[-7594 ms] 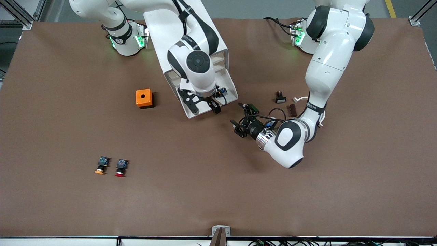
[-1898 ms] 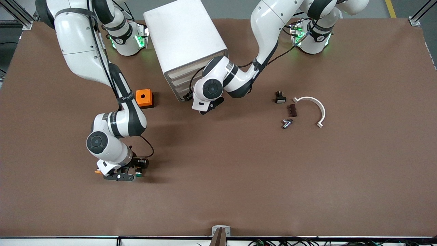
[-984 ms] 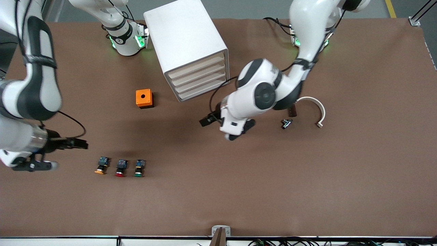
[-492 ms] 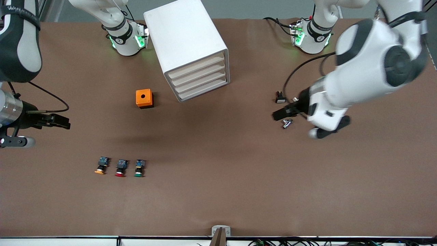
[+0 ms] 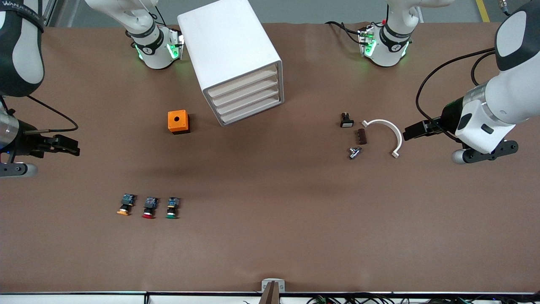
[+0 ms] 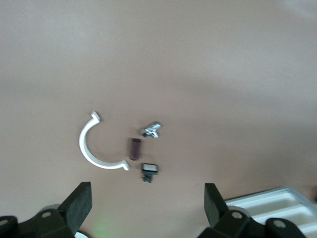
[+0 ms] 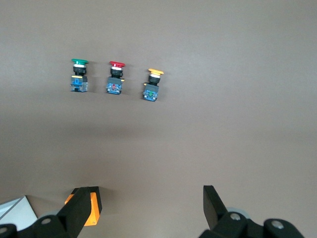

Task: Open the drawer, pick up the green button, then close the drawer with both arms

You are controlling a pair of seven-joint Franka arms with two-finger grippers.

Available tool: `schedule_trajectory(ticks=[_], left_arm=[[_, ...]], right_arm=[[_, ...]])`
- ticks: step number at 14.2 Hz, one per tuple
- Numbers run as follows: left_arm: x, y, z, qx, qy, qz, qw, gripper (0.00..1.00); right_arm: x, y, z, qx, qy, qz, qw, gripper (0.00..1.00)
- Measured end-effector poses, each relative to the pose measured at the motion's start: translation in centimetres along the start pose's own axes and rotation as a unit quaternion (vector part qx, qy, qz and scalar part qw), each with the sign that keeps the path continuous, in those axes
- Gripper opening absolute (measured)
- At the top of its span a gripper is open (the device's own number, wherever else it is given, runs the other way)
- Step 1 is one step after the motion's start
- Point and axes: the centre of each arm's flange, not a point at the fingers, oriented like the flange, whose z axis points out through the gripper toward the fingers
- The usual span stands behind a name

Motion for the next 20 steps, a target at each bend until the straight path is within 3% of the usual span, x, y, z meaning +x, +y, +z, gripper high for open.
schedule_trajectory(ticks=[3,7,11,14,17,20], left_arm=[[0.3,-3.8,-1.3,0.007,0.004,0.046,0.999,1.00],[-2.2,-7.0,-1.2,0.050,0.004,0.068,0.996,1.00],[-6.4,-9.1,1.3,0.055,0.038,0.081,0.994,1.00],[-9.2,-10.3,1.4,0.054,0.063,0.078,0.993,1.00],[-9.3,-10.2,-0.4,0.050,0.090,0.078,0.992,1.00],[-7.0,-9.5,-1.8,0.045,0.104,0.080,0.990,1.00]], right_arm=[[-0.1,0.7,0.1,0.002,-0.001,0.006,1.000,1.00],[-0.2,1.9,-0.1,0.002,0.002,0.016,1.000,1.00],[-0.5,3.3,-1.0,0.002,0.010,0.027,1.000,1.00],[-1.5,4.6,-1.5,0.007,-0.004,0.038,0.999,1.00],[-2.8,5.0,-3.2,0.013,0.000,0.043,0.999,1.00],[-3.7,4.9,-4.4,0.016,0.005,0.043,0.999,1.00]])
